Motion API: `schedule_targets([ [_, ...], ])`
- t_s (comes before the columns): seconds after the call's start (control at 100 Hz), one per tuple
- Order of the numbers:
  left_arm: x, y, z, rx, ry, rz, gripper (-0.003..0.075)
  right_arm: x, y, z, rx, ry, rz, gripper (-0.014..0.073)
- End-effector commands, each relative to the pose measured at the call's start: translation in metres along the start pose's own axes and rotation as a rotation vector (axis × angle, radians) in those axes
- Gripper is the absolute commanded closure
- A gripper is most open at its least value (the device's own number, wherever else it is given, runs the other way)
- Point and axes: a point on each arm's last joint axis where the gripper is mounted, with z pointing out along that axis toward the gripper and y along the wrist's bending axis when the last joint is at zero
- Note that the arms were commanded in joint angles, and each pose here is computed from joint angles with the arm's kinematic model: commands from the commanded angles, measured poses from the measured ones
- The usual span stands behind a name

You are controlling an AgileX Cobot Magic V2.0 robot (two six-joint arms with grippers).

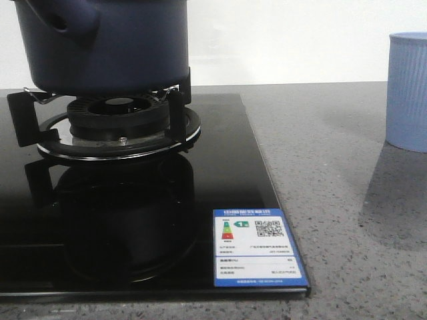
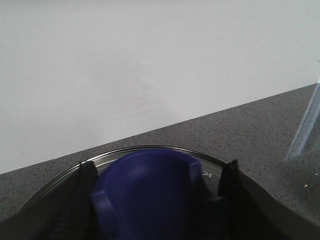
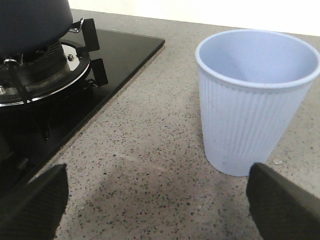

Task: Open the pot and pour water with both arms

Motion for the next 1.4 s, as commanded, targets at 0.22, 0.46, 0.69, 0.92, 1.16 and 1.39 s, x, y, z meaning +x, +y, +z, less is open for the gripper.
schedule_targets([
  [0.22, -0.029, -0.001, -0.011, -0.018, -0.151, -0.014, 0.0305, -0.010, -0.001, -0.002, 0.011, -0.039, 0.014, -0.0057],
  [0.46, -0.029, -0.002, -0.014, -0.008, -0.138, -0.003, 0.0153, -0.010, -0.001, -0.002, 0.010, -0.039, 0.014, -0.0057],
  [0.69, -0.056, -0.001, -0.054, -0.005, -0.255, -0.007, 0.0151, -0.010, 0.000, -0.002, 0.004, -0.039, 0.013, -0.0057],
  [0.92, -0.077, 0.006, -0.101, -0.025, -0.339, 0.043, 0.0209, -0.014, 0.003, -0.002, -0.031, -0.068, 0.042, -0.0027],
  [1.16, -0.074, 0.029, -0.134, -0.121, -0.246, 0.090, 0.0626, -0.046, 0.015, -0.010, -0.154, -0.157, 0.003, 0.0456],
  [1.39, -0.063, 0.040, -0.166, -0.219, -0.274, 0.081, 0.0736, -0.099, 0.006, -0.027, 0.011, -0.317, -0.066, 0.0645],
])
